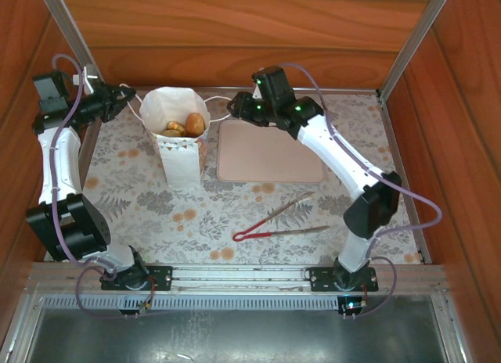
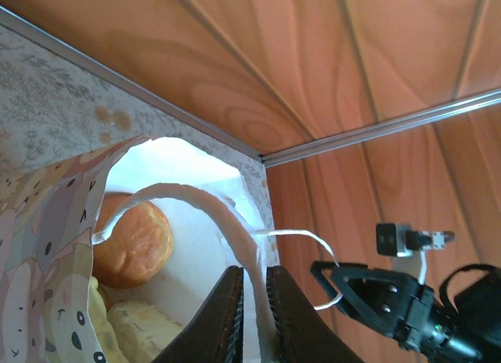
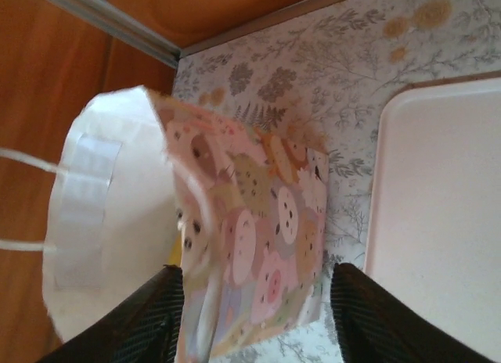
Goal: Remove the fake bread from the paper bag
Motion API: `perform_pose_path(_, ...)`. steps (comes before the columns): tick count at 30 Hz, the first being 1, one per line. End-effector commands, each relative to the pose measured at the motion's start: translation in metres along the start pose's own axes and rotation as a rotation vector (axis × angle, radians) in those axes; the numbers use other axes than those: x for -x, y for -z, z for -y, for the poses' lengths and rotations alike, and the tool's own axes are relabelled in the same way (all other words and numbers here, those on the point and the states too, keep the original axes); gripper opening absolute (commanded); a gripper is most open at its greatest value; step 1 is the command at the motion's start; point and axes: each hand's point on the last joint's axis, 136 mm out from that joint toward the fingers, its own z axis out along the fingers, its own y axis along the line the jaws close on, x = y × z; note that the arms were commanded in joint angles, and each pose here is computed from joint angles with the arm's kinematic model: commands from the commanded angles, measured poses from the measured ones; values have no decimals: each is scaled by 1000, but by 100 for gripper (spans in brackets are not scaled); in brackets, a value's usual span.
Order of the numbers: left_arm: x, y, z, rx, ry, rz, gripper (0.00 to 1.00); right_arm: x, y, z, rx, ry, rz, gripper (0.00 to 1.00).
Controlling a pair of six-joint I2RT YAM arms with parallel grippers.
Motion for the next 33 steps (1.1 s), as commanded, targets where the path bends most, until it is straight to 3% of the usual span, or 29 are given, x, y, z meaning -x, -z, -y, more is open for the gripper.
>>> perform_pose_path(1, 1, 2, 12, -22, -32, -5, 11, 3, -4, 3, -20, 67, -62, 30)
perform_pose_path(5, 9, 6, 17, -12, -48, 21, 3, 3, -14, 0, -23, 70, -117, 6)
perform_pose_path(7, 17, 11, 20, 3, -64, 52, 2, 0, -19, -5, 5, 65, -140, 0)
perform_pose_path(15, 46, 33, 37, 66, -166, 157, 2, -7, -46, -28, 127, 33, -194, 0)
perform_pose_path(21, 60, 58, 25, 223, -215, 215, 2, -29, -81, -52, 230, -4, -270, 0)
perform_pose_path(27, 46, 56, 8, 262, -243, 171, 2, -54, -104, -47, 218, -35, -343, 0)
perform_pose_path(33, 8, 17, 6, 202, -288, 31, 2, -78, -106, -14, 146, -51, -365, 0)
